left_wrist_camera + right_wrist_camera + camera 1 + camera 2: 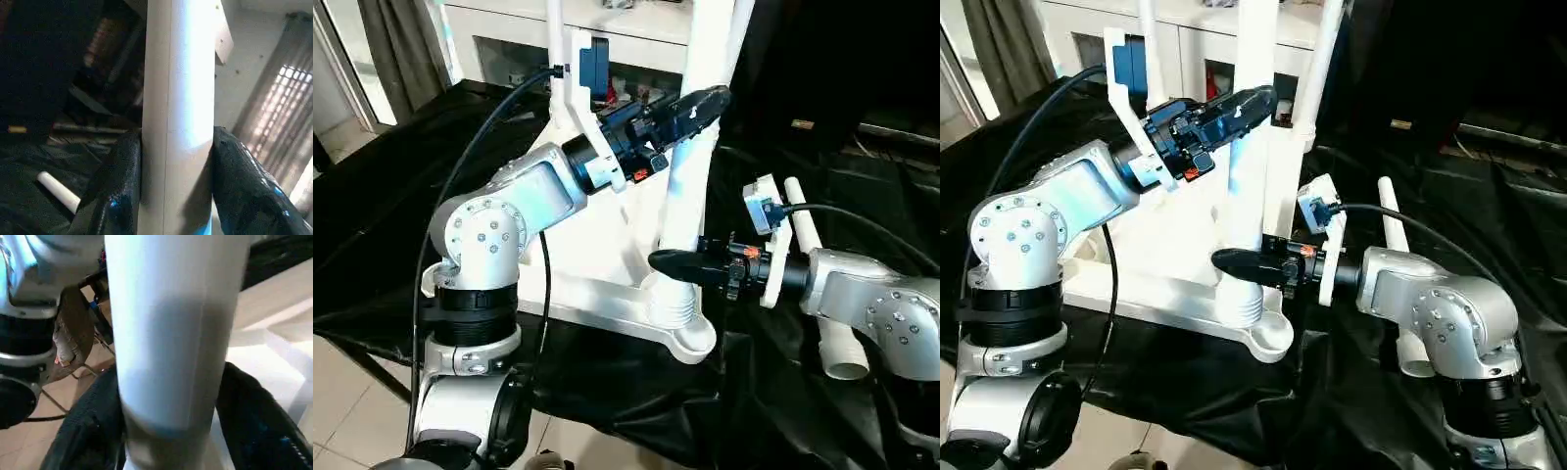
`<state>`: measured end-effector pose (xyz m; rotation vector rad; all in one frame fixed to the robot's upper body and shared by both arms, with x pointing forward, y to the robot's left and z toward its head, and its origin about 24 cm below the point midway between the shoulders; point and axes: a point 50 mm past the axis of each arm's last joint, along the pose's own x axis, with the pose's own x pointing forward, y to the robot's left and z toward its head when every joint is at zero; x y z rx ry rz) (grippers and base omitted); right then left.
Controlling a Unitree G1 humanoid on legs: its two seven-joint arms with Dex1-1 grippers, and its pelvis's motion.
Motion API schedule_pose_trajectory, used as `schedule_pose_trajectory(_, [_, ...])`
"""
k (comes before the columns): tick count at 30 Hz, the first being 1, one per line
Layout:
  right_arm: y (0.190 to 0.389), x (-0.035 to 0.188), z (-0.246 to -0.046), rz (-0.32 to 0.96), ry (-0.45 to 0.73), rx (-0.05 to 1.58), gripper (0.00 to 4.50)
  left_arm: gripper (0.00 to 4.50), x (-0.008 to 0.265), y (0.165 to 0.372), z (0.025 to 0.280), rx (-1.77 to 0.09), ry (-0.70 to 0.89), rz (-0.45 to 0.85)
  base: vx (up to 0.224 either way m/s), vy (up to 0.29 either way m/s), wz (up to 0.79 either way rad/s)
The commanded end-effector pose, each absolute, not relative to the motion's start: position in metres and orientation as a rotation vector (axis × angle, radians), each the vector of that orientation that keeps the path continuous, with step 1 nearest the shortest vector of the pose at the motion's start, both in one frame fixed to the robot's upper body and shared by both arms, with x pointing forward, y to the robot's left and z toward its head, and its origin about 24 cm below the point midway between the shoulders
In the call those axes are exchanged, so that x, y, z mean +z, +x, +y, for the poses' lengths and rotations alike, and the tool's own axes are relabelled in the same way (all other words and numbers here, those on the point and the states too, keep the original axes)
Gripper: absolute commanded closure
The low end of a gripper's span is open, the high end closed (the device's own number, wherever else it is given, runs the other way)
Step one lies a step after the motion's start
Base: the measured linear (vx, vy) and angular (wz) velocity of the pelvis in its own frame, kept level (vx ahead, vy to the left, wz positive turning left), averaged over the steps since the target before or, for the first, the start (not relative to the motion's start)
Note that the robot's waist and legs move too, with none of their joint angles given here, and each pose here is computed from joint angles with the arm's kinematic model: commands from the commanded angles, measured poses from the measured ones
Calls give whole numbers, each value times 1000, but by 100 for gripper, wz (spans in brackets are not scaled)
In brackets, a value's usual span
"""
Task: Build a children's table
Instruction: Pick table leg
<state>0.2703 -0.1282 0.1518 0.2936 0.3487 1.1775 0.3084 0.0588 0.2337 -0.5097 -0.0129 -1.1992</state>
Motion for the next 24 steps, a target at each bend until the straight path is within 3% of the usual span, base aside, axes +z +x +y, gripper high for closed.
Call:
schedule_pose_trajectory(1, [276, 158, -136, 319, 270, 1133, 163, 278, 238, 303, 49, -1292, -490, -5, 0, 0, 0])
schedule_pose_trajectory(24, [266, 156, -147, 375, 279, 1252, 163, 278, 246, 316, 58, -1311, -578, -22, 0, 0, 0])
